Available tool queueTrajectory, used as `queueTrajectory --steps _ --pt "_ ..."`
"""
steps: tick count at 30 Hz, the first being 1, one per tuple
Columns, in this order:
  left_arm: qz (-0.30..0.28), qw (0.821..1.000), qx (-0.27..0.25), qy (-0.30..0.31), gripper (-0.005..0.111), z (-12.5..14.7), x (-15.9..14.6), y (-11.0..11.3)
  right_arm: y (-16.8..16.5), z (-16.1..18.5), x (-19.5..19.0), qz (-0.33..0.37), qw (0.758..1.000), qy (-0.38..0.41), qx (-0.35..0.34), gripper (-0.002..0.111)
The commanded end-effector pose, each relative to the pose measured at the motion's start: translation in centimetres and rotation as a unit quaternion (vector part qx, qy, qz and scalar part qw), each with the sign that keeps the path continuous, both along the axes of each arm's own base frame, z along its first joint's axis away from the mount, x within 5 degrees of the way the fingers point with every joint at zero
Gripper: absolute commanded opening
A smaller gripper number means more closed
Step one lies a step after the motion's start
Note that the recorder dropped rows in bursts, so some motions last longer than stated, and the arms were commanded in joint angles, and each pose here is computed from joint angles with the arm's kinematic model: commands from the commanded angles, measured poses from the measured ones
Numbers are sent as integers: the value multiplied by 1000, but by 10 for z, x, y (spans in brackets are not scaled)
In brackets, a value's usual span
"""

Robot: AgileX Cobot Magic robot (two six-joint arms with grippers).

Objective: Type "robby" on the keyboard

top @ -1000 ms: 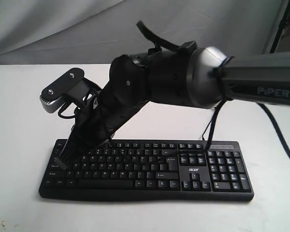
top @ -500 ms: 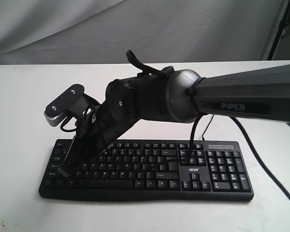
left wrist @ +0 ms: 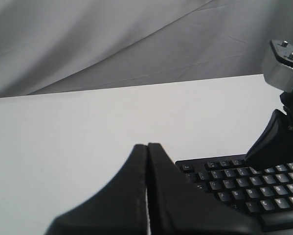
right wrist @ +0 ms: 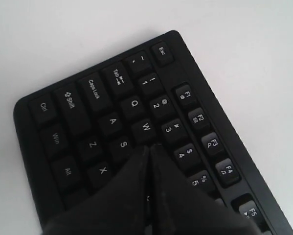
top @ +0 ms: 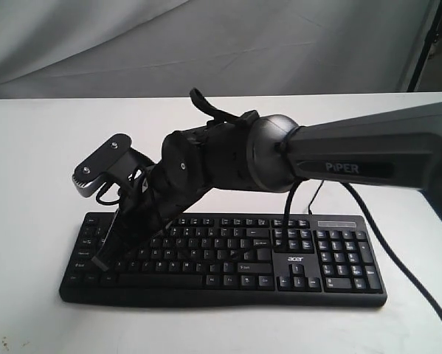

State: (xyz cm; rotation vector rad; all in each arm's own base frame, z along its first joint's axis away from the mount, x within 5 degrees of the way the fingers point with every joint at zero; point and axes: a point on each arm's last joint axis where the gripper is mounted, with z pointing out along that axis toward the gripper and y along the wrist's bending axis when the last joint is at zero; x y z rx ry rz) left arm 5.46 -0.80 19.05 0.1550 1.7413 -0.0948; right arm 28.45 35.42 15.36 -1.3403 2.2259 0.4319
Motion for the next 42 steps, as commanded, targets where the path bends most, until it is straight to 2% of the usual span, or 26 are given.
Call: queueTrajectory --steps 1,19,28,42 --pt "-3 1000 1 -2 0 -1 0 0 -5 1 8 -8 1000 -10 0 0" --pt "-3 1000 1 -2 0 -1 0 0 -7 1 10 -2 1000 -17 -9 0" --pt "-3 1000 1 -2 0 -1 0 0 -5 -21 11 -3 1000 -6 -23 0" --pt "-3 1000 1 -2 0 -1 0 0 -4 -25 12 -3 1000 -7 -24 0"
